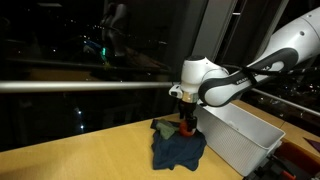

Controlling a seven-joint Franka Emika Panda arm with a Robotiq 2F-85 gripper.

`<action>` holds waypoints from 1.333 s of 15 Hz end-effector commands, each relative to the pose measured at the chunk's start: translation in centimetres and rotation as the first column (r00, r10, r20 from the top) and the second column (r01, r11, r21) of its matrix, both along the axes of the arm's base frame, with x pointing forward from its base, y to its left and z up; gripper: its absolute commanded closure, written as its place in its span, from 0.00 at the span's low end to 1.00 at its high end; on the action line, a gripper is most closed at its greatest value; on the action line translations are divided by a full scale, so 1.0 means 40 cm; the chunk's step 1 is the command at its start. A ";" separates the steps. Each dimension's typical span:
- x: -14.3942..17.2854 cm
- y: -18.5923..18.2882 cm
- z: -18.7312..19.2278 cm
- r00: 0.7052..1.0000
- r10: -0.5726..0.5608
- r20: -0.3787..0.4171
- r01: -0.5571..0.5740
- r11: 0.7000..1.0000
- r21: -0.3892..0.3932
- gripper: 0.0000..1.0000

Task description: Remove the items from the white basket, put them on the table and then put the items back in the white basket

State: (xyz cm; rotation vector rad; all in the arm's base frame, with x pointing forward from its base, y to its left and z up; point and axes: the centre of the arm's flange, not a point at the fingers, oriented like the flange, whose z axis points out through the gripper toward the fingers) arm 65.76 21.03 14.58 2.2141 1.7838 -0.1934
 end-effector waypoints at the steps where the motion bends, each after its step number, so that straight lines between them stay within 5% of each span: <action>1: 0.064 -0.023 0.002 0.999 -0.042 -0.007 0.042 0.999 0.014 0.32; 10: 0.086 -0.106 0.081 0.987 -0.161 -0.001 0.161 0.983 0.085 0.98; 15: 0.042 -0.064 0.160 0.989 -0.148 0.018 0.145 0.984 0.103 0.99; 20: -0.044 -0.026 0.390 0.986 -0.106 0.128 0.088 0.986 0.142 0.97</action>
